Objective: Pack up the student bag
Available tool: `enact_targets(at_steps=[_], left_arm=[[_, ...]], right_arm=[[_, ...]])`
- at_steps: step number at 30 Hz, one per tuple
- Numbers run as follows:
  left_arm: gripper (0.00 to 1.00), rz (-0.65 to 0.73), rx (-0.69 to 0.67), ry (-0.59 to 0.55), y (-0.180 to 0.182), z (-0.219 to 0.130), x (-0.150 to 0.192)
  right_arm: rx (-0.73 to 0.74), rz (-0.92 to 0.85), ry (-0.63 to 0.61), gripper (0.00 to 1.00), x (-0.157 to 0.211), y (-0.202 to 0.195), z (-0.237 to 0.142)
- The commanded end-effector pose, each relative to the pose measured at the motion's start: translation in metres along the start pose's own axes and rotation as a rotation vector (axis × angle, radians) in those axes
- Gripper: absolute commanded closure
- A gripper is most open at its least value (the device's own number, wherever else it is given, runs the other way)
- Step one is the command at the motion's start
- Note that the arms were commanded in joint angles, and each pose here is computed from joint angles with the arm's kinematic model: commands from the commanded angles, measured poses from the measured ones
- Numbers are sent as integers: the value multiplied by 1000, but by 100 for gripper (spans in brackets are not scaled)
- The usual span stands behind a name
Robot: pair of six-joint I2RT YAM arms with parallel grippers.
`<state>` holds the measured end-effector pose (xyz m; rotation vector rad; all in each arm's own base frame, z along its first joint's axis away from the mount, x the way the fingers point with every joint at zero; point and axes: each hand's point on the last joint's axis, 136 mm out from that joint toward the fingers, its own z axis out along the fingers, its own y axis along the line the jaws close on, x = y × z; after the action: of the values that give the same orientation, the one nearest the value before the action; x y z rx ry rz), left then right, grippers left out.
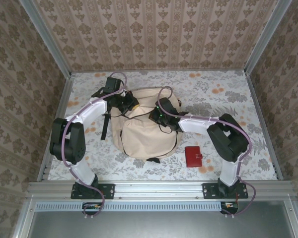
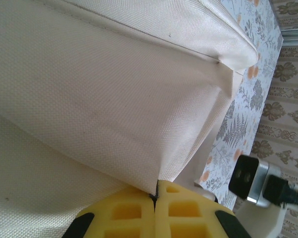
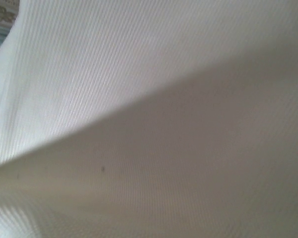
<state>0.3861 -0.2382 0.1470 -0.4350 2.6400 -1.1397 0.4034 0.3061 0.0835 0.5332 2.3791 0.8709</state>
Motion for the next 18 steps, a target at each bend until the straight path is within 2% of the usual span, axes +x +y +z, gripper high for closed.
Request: enact_targets(at_steps=[1,6,10,15,17,18], left_arm=[[100,20,38,5,-9,-2,-4],[100,13,38,13,-8,0,-2],[100,15,40,10,-8,0,-3],[100,17,38,11,-8,2,-5],[100,19,34,10,-6,4,-6],[100,18,34,9,-6,4,-7]], right_arm=[[-85,50,-95,98,-26,24,14],[-138,122,-113,97,-29,31,22],[-120,93,-94,87,-25,28,-1],[-76,-17,7,69,0,9,-54],[-25,-76,52,58,11,-5,-81],[14,-117,72,48,15,-14,-95]])
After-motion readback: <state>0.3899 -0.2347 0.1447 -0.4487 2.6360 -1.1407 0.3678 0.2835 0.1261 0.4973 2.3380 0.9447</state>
